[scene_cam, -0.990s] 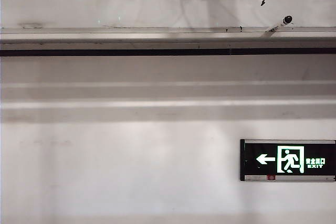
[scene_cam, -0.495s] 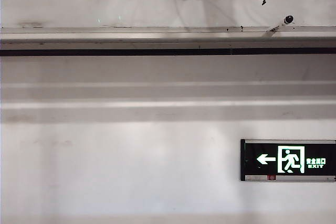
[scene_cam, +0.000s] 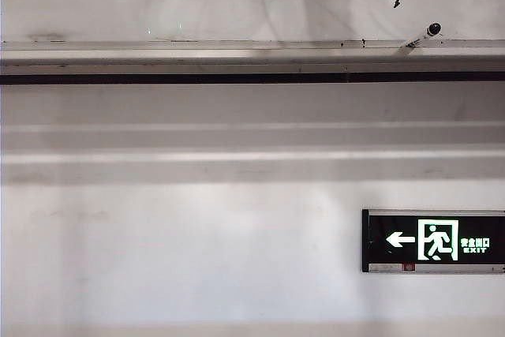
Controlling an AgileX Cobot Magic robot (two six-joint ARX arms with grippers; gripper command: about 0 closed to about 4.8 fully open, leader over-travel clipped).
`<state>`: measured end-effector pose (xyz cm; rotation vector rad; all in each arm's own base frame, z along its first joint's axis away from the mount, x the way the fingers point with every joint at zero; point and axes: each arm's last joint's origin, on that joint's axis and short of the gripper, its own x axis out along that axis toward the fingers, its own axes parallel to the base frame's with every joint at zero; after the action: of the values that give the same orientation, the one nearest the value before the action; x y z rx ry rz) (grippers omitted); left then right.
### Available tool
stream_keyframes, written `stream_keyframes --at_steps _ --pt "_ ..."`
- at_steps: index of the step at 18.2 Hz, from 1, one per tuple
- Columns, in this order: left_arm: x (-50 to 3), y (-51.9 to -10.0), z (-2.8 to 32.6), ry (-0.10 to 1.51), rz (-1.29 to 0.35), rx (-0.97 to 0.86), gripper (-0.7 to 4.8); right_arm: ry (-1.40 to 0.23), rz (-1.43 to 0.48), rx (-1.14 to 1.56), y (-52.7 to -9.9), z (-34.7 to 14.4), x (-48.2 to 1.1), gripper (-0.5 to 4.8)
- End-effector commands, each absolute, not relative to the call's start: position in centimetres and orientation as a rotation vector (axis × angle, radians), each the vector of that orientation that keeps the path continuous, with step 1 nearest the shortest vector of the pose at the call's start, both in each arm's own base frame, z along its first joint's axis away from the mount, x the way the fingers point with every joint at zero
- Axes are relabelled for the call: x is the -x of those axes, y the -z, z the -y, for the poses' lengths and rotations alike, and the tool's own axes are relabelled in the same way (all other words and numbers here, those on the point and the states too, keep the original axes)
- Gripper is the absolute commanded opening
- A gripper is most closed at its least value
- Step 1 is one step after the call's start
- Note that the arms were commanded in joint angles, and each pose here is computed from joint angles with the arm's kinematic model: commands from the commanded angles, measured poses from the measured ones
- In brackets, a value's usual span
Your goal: Wipe the whiteboard clean using the black magnetic whiteboard eraser attached to the whiteboard.
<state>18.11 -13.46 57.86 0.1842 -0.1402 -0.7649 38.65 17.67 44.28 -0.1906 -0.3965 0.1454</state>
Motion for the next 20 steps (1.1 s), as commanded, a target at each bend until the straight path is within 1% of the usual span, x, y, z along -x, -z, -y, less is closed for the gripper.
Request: stream_keyframes --at_steps 1,6,9,12,14,16,20 --pt "-17.9 -58.2 13.4 0.770 0.164 -0.175 -0.06 -0.124 0.469 0.280 -45.4 -17.5 -38.0 4.41" --pt "-17.9 -58.2 13.4 0.770 0.165 -0.175 -0.06 -0.130 0.457 0.305 -45.9 -16.7 -37.7 4.41" --pt "-17.9 -58.2 13.3 0.770 0.166 -0.175 -0.06 -0.161 0.474 0.309 -46.3 -16.4 -37.7 4.41" --pt "-17.9 -58.2 13.4 0.770 0.163 -0.175 -0.06 -0.174 0.440 0.312 -49.7 -16.1 -36.8 4.41" --pt "-17.9 -58.2 13.4 0.770 0.166 -0.175 -0.06 -0.213 0.426 0.274 -51.1 -15.9 -36.4 4.41" --pt "-17.9 -58.2 13.4 0.769 0.172 -0.173 -0.06 -0.206 0.423 0.248 -51.2 -15.5 -36.8 4.41" --pt "-17.9 -58.3 13.3 0.769 0.180 -0.171 -0.06 -0.206 0.346 0.272 -49.0 -16.0 -38.8 4.41"
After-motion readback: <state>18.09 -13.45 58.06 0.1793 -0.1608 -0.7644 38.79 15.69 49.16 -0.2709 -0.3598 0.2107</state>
